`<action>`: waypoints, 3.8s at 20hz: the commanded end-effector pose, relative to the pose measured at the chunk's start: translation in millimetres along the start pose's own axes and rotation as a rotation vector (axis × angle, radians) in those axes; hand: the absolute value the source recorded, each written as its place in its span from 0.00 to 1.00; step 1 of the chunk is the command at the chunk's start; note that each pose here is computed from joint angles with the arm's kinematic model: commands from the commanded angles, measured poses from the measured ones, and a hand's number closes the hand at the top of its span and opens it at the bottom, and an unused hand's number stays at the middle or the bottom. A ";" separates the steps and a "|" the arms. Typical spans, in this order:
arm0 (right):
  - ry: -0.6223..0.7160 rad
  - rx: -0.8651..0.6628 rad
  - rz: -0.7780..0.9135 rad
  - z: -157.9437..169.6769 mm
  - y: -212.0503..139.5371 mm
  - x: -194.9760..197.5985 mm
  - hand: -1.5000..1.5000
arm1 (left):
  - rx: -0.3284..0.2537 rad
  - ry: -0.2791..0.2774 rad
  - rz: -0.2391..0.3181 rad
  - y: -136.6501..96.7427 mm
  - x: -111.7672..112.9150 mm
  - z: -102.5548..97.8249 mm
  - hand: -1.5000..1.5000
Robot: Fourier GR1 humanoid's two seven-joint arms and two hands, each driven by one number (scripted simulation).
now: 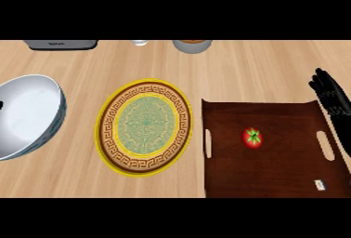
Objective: Pick the tomato from the tray and place it in the plate
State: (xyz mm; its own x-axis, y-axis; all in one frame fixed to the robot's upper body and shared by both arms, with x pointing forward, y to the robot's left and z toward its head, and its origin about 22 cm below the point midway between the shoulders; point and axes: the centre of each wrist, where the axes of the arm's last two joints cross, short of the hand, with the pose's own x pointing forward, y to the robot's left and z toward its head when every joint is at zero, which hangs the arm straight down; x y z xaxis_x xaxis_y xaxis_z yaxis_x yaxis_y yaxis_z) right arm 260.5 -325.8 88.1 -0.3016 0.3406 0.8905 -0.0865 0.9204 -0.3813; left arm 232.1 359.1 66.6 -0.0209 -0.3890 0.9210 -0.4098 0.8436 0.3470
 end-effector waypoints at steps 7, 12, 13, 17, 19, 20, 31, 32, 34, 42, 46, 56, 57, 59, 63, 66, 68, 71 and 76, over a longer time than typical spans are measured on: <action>-0.256 0.514 0.406 -47.0 55.1 61.7 1.00 | -0.329 -0.133 0.130 -53.7 44.0 -7.0 0.50; -0.133 0.491 0.121 9.2 189.4 -8.1 0.00 | -0.433 -0.158 0.200 -62.6 71.4 -26.2 0.50; -0.112 0.461 0.036 17.4 199.2 -21.5 0.00 | -0.411 -0.138 0.200 -68.6 66.5 -28.6 0.50; -0.180 0.354 -0.130 42.7 202.2 -53.2 0.00 | -0.435 -0.149 0.218 -74.4 69.6 -26.3 0.50; -0.218 0.323 -0.144 17.9 203.7 -53.3 0.00 | -0.429 -0.129 0.202 -64.5 59.3 -41.0 0.50; -0.244 0.311 -0.138 45.1 193.7 -56.4 0.00 | -0.433 -0.131 0.219 -81.5 72.3 -37.4 0.50; -0.046 0.411 0.493 -23.6 88.6 33.3 0.00 | -0.435 -0.136 0.185 -71.9 53.1 -26.8 0.50; -0.023 0.453 0.592 -25.4 78.7 40.3 0.00 | -0.425 -0.132 0.183 -66.7 61.9 -40.3 0.50; 0.055 0.523 0.659 -25.6 90.9 48.7 0.00 | -0.421 -0.132 0.195 -78.0 52.5 -39.0 0.50; 0.312 0.758 0.872 -41.1 94.2 62.8 0.00 | -0.421 -0.136 0.197 -83.0 68.7 -37.9 0.50; 0.341 0.751 0.900 -37.4 106.9 62.3 0.00 | -0.437 -0.140 0.196 -79.9 65.1 -30.0 0.50; 0.449 0.730 1.038 -56.7 133.5 33.7 0.00 | -0.448 -0.135 0.216 -90.2 63.6 -29.3 0.50; 0.468 0.723 1.040 -47.4 119.9 17.3 0.00 | -0.442 -0.128 0.207 -80.0 57.3 -39.7 0.50; 0.486 0.722 1.059 -59.8 120.9 8.5 0.00 | -0.439 -0.148 0.194 -67.5 71.2 -50.8 0.50; 0.510 0.728 1.038 -64.8 113.4 -4.9 0.00 | -0.435 -0.134 0.200 -71.7 62.5 -30.4 0.50; 0.485 0.740 1.041 -45.6 125.1 -16.3 0.00 | -0.443 -0.135 0.198 -76.4 54.5 -24.7 0.50; 0.522 0.777 1.021 -59.4 126.7 -23.5 0.00 | -0.448 -0.133 0.197 -79.6 58.5 -34.1 0.50; 0.518 0.783 1.023 -44.5 126.9 -49.7 0.00 | -0.432 -0.141 0.215 -96.0 76.2 -35.2 0.50; 0.566 0.785 1.057 -40.5 129.9 -44.4 0.00 | -0.440 -0.148 0.209 -63.2 44.5 -26.5 0.50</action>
State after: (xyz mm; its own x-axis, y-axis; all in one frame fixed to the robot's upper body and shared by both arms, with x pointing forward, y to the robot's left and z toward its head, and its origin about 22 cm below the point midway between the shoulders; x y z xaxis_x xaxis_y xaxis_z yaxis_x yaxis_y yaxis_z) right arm 304.0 -215.9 15.4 -0.1707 0.9848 0.0326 -0.6027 -0.0782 -0.7941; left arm 289.2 286.3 103.8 -0.1953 -0.2196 0.9558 0.0370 0.9723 0.2309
